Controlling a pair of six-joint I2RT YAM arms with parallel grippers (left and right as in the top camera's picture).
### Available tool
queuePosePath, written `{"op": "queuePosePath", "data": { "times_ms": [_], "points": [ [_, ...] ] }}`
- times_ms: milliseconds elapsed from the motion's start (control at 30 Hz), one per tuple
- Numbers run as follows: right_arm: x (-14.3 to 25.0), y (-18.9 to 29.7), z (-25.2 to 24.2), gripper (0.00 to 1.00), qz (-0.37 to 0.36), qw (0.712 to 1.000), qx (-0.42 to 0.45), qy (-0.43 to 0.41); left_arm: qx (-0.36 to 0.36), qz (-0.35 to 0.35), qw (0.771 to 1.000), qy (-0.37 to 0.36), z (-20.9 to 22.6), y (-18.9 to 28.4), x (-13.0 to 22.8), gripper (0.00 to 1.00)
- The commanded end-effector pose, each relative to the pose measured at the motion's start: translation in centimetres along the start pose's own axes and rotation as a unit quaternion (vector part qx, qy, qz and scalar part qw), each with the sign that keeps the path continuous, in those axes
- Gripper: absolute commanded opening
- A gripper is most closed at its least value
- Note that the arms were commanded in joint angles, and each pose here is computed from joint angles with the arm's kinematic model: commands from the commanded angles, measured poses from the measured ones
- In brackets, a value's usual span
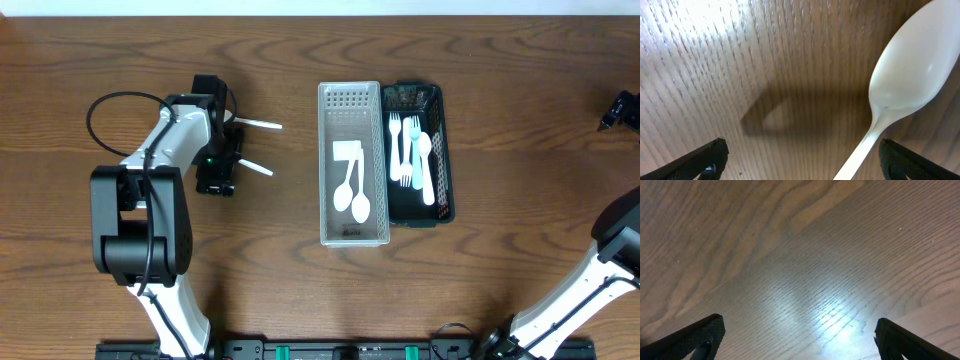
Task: Pack container
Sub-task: 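Lower left gripper and close on the white spoon handle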
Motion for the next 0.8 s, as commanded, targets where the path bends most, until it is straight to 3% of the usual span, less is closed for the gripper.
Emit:
{"op": "queuePosePath", "data": {
  "times_ms": [0, 267, 567, 767],
  "points": [
    [0.1, 1.0, 0.1, 0.99, -0.011, 1.0, -0.001, -0.006, -0.009, -0.012, 1.0, -0.002, 0.5, -0.8, -0.9, 0.98],
    [0.1, 1.0, 0.1, 0.99, -0.011, 1.0, -0.001, -0.006, 0.024, -0.021, 0.999, -0.04, -0.6, -0.8, -1.4, 0.98],
    [0.1, 1.0, 0.1, 0.99, -0.011, 1.0, -0.001, -0.006, -0.003, 0.04, 0.997, -0.067, -0.3, -3.7, -0.5, 0.98],
    [0.1, 1.0, 0.1, 0.99, -0.011, 1.0, -0.001, -0.006, -0.005, 0.04, 0.997, -0.067, -0.3, -4.1, -0.6, 0.98]
  ]
}}
Point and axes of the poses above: each gripper's point midway between its finger pads, its own y axis back along the fingers, its own z axis along the line the jaws close on, x = y × z, the point moved 8 cm from there along y, back along the fingers, and after that the axes turned 8 degrees about -y, right-handed, at the moved point
